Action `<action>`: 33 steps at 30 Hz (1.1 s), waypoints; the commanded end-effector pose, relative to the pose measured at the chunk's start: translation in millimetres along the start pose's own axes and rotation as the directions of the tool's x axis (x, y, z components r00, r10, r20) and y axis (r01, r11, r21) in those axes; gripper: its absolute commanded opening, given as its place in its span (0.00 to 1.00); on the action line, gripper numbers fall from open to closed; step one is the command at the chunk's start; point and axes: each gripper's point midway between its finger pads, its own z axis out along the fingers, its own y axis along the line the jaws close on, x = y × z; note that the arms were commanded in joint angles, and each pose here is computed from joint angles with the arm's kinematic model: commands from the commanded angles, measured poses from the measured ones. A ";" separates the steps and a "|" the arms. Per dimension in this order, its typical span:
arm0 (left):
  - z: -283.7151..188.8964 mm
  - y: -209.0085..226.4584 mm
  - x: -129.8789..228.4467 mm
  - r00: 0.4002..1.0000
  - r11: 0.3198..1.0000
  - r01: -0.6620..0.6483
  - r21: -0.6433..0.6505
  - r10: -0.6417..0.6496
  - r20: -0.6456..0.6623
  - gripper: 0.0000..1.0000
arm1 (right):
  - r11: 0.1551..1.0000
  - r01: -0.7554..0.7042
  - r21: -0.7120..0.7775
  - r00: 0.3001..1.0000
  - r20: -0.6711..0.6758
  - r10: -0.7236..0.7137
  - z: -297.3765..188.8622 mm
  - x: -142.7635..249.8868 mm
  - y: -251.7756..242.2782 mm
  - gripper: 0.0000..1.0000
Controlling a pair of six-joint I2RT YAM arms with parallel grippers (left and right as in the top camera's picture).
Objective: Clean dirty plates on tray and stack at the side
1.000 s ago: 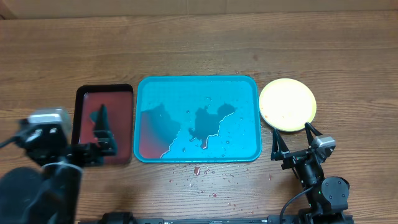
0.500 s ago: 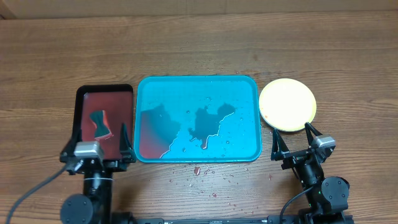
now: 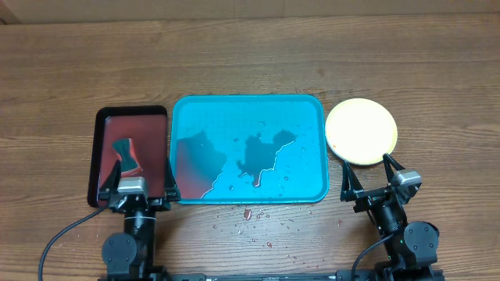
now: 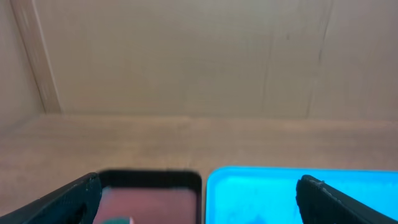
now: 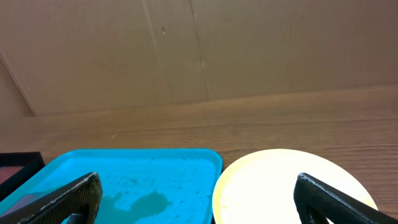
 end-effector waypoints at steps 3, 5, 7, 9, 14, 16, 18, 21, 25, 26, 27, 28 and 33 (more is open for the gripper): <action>1.6 -2.7 32.5 0.997 1.000 -0.014 0.021 0.016 -0.079 0.99 | 1.000 0.000 -0.010 1.000 0.005 0.000 0.0 1.6 1.7 1.00; 1.6 -3.8 32.1 0.997 1.000 -0.013 0.027 0.015 -0.078 1.00 | 1.000 0.000 -0.009 1.000 0.005 0.000 0.0 1.6 1.7 1.00; 1.6 -4.0 32.5 0.997 0.999 -0.014 0.029 0.016 -0.079 1.00 | 1.000 0.000 -0.009 1.000 0.005 0.000 0.0 1.6 1.7 1.00; 1.6 -4.0 32.5 0.997 1.000 -0.014 0.028 0.016 -0.079 1.00 | 1.000 0.000 -0.009 1.000 0.005 0.000 0.0 1.6 1.7 1.00; 1.6 -4.0 32.6 0.997 0.999 -0.014 0.029 0.016 -0.080 1.00 | 1.000 0.000 -0.009 1.000 0.005 0.000 0.0 1.6 1.7 1.00; 1.6 -4.0 32.6 0.997 0.999 -0.014 0.029 0.016 -0.080 1.00 | 1.000 0.000 -0.009 1.000 0.005 0.000 0.0 1.6 1.7 1.00; 1.6 -4.0 32.5 0.997 1.000 -0.014 0.028 0.016 -0.079 1.00 | 1.000 0.000 -0.009 1.000 0.005 0.000 0.0 1.6 1.7 1.00; 1.6 -4.0 32.5 0.997 0.999 -0.014 0.029 0.016 -0.079 1.00 | 1.000 0.000 -0.010 1.000 0.005 0.000 0.0 1.6 1.7 1.00; 1.6 -4.0 32.6 0.997 1.000 -0.014 0.028 0.016 -0.080 1.00 | 1.000 0.000 -0.009 1.000 0.005 0.000 0.0 1.6 1.7 1.00; 1.6 -4.0 32.6 0.997 1.000 -0.014 0.028 0.016 -0.080 1.00 | 1.000 0.000 -0.009 1.000 0.005 0.000 0.0 1.6 1.7 1.00; 1.6 -4.0 32.6 0.997 1.000 -0.014 0.028 0.016 -0.080 1.00 | 1.000 0.000 -0.009 1.000 0.005 0.000 0.0 1.6 1.7 1.00; 1.6 -4.0 32.6 0.997 0.999 -0.014 0.029 0.016 -0.080 1.00 | 1.000 0.000 -0.009 1.000 0.005 0.000 0.0 1.6 1.7 1.00; 1.6 -4.0 32.5 0.997 1.000 -0.014 0.028 0.016 -0.079 1.00 | 1.000 0.000 -0.009 1.000 0.005 0.000 0.0 1.6 1.7 1.00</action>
